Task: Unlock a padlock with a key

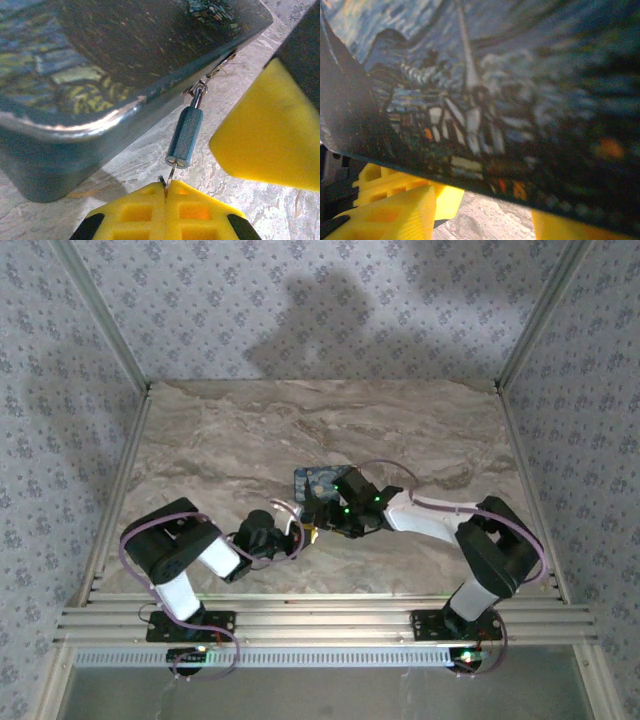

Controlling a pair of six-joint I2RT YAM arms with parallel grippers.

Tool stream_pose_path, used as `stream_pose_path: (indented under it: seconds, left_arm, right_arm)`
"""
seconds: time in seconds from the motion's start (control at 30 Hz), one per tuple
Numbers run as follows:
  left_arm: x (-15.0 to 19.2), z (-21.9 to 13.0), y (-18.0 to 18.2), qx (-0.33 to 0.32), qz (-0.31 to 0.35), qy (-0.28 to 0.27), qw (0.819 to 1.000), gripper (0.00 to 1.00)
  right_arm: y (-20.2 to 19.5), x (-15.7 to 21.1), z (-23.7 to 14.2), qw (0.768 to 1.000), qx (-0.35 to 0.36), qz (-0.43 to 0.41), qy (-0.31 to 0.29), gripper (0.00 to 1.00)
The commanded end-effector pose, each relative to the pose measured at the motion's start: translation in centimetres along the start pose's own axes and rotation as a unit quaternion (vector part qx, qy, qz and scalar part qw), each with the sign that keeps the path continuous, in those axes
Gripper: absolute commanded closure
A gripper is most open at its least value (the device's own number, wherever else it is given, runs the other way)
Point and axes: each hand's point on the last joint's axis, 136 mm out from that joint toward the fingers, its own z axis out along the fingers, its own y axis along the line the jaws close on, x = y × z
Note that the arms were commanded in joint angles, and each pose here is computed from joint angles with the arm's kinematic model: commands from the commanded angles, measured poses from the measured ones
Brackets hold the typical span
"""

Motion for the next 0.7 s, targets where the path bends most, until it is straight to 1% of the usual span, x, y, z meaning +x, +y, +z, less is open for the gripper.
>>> stream_pose_path:
  seconds: [0.0, 0.1, 0.3, 0.5, 0.67]
  left_arm:
    - [0.5, -0.1, 0.3, -0.012, 0.012, 0.001, 1.000, 1.00]
    - [0.7, 0.0, 0.2, -0.013, 0.013, 0.004, 1.000, 1.00]
    - [0.7, 0.4, -0.2, -0.012, 0.018, 0.006, 1.000, 1.00]
    - [0.6, 0.9, -1.2, -0.010, 0.021, 0.006, 1.000, 1.00]
    - [0.8, 1.4, -2.1, -0.005, 0.020, 0.006, 1.000, 1.00]
  right_arm:
    - [-0.6, -0.3, -1.5, 0.999, 0.011, 0.007, -0.030, 0.44]
    - [-0.7, -0.8, -2.3, 0.998, 0.009, 0.013, -0.054, 0.41]
    - [-1.4, -1.7, -3.2, 0.994, 0.006, 0.028, -0.101, 0.41]
    - [-1.5, -1.5, -2.3, 0.988, -0.031, 0.059, -0.139, 0.40]
    - [-1.6, -1.2, -1.5, 0.988, -0.034, 0.063, -0.140, 0.40]
